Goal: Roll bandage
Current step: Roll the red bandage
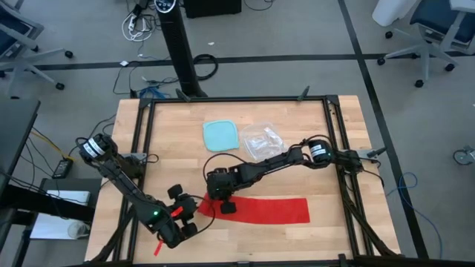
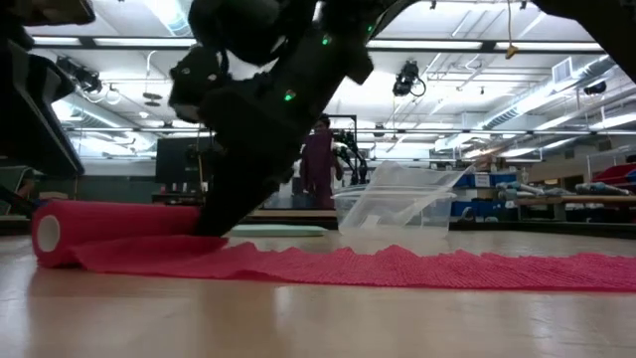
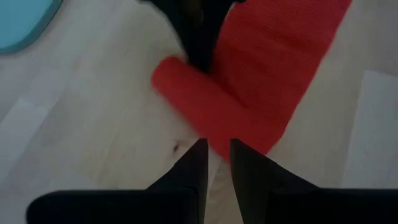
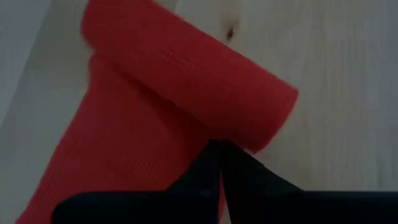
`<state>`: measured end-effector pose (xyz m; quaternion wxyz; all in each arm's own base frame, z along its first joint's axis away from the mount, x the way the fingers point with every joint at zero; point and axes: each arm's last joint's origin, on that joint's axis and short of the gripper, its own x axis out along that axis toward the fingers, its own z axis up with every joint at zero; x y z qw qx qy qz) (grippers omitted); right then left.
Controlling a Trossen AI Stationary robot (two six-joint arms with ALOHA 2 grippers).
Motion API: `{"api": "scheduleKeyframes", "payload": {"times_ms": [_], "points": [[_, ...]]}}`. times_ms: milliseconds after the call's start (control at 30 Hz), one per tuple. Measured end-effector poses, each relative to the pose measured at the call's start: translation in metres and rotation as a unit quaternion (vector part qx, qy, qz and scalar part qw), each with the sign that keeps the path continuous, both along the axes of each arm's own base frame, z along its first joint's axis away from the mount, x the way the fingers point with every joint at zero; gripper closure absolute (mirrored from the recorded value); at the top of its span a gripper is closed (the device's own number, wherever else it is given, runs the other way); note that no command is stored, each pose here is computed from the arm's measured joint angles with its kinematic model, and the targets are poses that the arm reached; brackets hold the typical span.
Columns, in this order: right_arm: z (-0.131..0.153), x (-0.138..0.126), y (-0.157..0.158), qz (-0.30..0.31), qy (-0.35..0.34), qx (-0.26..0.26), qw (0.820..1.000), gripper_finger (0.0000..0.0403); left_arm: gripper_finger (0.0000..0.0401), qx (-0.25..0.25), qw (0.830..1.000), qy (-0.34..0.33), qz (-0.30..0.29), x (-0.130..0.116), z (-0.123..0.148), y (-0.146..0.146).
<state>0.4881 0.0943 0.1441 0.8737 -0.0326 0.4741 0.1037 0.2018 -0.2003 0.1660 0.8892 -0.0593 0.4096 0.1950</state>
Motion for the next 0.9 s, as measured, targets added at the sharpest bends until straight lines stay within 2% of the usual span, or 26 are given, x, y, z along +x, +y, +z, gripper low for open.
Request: {"api": "scheduleKeyframes", "payload": {"times_ms": [167,300,567,900], "points": [[0.033,-0.006,0.0,0.0,-0.026,0.004,1.0,0.0381,0.0329,0.002,1.0,0.002,0.002,0.001,0.0,0.001],[0.042,-0.007,0.0,-0.001,-0.038,0.005,0.999,0.0369,0.0329,0.0,1.0,-0.008,0.003,0.002,0.0,0.0],[0.03,-0.02,0.012,-0.002,0.019,0.014,1.0,0.0347,0.0329,-0.006,1.0,-0.022,-0.01,0.009,0.002,0.0],[0.017,-0.033,0.035,-0.009,0.028,-0.005,1.0,0.0348,0.0329,0.011,0.999,-0.002,-0.033,0.023,0.002,0.011]]}}
